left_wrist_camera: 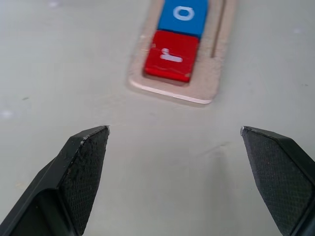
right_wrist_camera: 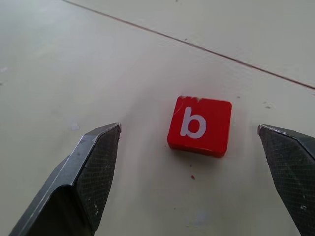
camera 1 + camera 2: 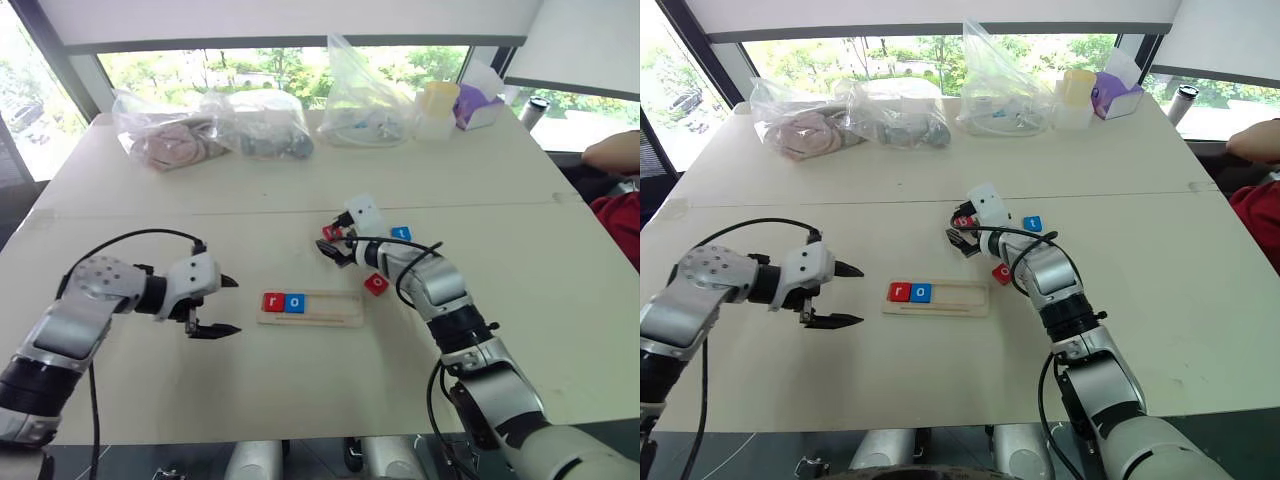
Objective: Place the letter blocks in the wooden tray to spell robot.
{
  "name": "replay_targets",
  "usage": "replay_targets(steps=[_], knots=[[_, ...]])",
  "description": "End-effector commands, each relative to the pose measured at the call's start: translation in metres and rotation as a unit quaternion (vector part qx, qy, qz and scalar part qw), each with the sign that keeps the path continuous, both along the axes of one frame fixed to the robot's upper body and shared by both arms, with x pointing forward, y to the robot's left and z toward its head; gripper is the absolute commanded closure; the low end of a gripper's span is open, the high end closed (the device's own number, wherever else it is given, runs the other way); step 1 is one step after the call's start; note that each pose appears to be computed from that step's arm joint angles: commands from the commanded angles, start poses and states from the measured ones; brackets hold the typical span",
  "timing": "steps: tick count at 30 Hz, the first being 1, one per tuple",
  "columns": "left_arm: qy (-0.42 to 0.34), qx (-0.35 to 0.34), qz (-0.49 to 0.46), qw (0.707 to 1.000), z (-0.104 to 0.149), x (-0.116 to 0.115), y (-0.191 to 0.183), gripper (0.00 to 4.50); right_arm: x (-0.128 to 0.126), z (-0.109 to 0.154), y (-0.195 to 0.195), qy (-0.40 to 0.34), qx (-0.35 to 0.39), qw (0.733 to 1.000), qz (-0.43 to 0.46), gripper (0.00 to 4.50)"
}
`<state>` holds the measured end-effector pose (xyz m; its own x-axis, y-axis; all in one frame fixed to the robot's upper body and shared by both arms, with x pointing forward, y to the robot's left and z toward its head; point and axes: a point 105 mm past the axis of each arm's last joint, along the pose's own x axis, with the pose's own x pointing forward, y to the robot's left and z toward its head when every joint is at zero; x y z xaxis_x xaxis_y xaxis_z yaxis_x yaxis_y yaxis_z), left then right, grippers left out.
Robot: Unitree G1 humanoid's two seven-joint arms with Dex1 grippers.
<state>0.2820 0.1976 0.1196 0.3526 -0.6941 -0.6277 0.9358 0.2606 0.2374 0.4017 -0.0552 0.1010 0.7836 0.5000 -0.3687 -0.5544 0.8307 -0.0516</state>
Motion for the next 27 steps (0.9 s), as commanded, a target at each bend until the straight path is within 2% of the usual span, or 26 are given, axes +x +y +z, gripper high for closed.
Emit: replay_targets(steps=[1, 2, 4, 6, 9, 10, 13, 17, 21, 24, 27], knots=[[-0.028, -0.02, 0.031, 0.999, 0.017, 0.0, 0.003, 0.03, 0.011, 0.011, 0.007, -0.02, -0.005, 1.0, -0.023, 0.0], [-0.03, -0.024, 0.039, 0.999, 0.017, 0.0, 0.003, 0.03, 0.013, 0.009, 0.006, -0.017, -0.008, 0.999, -0.037, 0.0], [-0.032, -0.027, 0.05, 0.998, 0.017, -0.001, 0.003, 0.0, 0.017, 0.006, 0.006, -0.021, -0.018, 0.998, -0.05, 0.55], [-0.032, -0.032, 0.056, 0.997, 0.015, -0.003, 0.0, 0.0, 0.018, 0.005, 0.011, -0.026, -0.016, 0.999, -0.045, 1.43], [-0.032, -0.026, 0.057, 0.998, 0.009, -0.003, -0.002, 0.0, 0.018, 0.006, 0.018, -0.03, -0.016, 0.999, -0.038, 3.1], [-0.032, -0.025, 0.058, 0.998, 0.008, -0.003, -0.002, 0.0, 0.018, 0.007, 0.018, -0.032, -0.018, 0.999, -0.038, 3.35], [-0.036, -0.029, 0.053, 0.997, 0.008, 0.0, -0.007, 0.0, 0.017, 0.02, 0.013, -0.057, -0.021, 0.997, -0.038, 3.33], [-0.025, -0.059, 0.028, 0.998, 0.011, -0.006, -0.023, 0.0, 0.006, 0.049, -0.014, -0.121, -0.047, 0.99, -0.053, 3.33], [-0.017, -0.066, 0.021, 0.997, 0.008, -0.009, -0.028, 0.0, -0.024, 0.067, -0.083, -0.122, -0.023, 0.971, -0.204, 3.33], [-0.017, -0.074, 0.022, 0.997, 0.007, -0.004, -0.03, 0.0, -0.059, 0.058, -0.114, -0.086, -0.015, 0.953, -0.289, 3.33], [-0.015, -0.08, 0.014, 0.997, 0.007, 0.0, -0.034, 0.0, -0.087, 0.044, -0.118, -0.043, -0.006, 0.946, -0.321, 3.33]])
